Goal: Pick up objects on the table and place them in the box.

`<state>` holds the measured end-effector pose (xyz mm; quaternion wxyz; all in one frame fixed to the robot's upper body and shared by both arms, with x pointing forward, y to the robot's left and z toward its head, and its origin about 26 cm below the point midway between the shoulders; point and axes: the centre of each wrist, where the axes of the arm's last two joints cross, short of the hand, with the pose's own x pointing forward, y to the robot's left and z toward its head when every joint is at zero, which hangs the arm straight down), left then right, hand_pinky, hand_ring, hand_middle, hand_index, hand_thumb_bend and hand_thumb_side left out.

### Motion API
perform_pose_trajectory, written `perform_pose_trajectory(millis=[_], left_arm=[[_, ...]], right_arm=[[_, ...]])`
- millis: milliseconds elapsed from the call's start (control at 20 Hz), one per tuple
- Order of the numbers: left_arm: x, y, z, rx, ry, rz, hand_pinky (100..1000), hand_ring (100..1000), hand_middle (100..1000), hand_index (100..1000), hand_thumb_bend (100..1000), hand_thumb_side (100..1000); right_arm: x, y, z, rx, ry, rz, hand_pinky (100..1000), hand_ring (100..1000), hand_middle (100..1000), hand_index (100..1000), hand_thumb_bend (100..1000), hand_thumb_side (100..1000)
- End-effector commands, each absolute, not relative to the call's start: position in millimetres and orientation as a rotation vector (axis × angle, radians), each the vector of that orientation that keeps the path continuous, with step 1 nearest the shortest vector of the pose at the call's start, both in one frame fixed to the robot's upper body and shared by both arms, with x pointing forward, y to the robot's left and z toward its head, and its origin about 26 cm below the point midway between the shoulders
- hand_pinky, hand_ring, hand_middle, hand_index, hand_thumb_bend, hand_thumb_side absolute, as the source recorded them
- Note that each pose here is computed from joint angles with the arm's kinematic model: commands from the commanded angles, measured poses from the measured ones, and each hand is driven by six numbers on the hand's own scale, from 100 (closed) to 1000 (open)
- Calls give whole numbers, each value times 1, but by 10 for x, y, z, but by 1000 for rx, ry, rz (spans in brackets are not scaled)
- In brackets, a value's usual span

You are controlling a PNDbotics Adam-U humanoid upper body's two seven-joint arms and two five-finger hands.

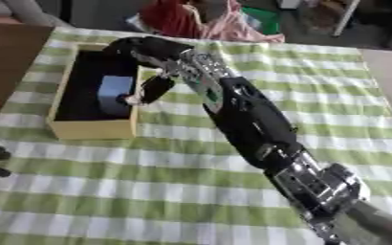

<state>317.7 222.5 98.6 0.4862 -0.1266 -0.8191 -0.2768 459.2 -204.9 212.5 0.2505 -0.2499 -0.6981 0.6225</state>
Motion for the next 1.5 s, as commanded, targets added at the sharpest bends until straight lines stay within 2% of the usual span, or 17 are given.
perform_pose_trajectory(millis=[50,100,200,300,550,600,800,1000,1050,1100,1150,1200,1500], left_arm=[[3170,2278,1014,-279,-2002,-666,661,783,711,720,100,556],[3165,2293,1005,-272,-1999,-662,661,783,711,720,100,556],[3156,2322,989,-256,-1994,-651,661,784,712,720,100,560],[3148,2352,975,-239,-1989,-639,662,784,712,721,100,564],[3135,2385,960,-215,-1985,-628,662,785,713,721,100,561],[3134,2387,960,-213,-1986,-627,662,785,713,721,100,561],[3131,2393,953,-206,-1984,-623,662,786,713,721,100,566],[3126,2403,943,-198,-1980,-620,663,786,714,721,100,570],[3125,2404,943,-196,-1980,-619,663,787,714,721,100,569],[3125,2404,943,-196,-1981,-619,663,787,714,721,100,570],[3125,2403,943,-196,-1981,-619,663,787,714,721,100,569],[3124,2403,943,-196,-1981,-619,663,787,714,721,100,569],[3124,2402,942,-195,-1981,-620,663,787,714,721,100,570]], right_arm=[[4480,-2203,2466,-721,-2015,1638,851,1000,917,1000,349,452],[4425,-2238,2533,-717,-2049,1625,850,1000,915,1000,340,444],[4298,-2311,2648,-708,-2110,1600,850,1000,912,1000,266,419],[4151,-2403,2732,-704,-2156,1572,858,1000,914,1000,112,371],[3907,-2560,2805,-711,-2166,1492,886,1000,934,1000,100,251],[3878,-2586,2804,-715,-2156,1476,898,1000,946,1000,100,204],[3778,-2659,2803,-723,-2121,1423,930,1000,943,1000,100,228],[3694,-2743,2787,-739,-2131,1338,908,1000,899,999,100,225],[3683,-2762,2775,-743,-2132,1312,913,1000,903,994,100,398],[3675,-2780,2763,-750,-2125,1293,914,1000,898,990,100,723],[3664,-2790,2757,-758,-2122,1276,912,1000,892,987,100,941],[3653,-2802,2752,-765,-2123,1258,911,1000,889,984,100,1000],[3623,-2817,2732,-773,-2132,1220,909,1000,884,979,100,1000]])
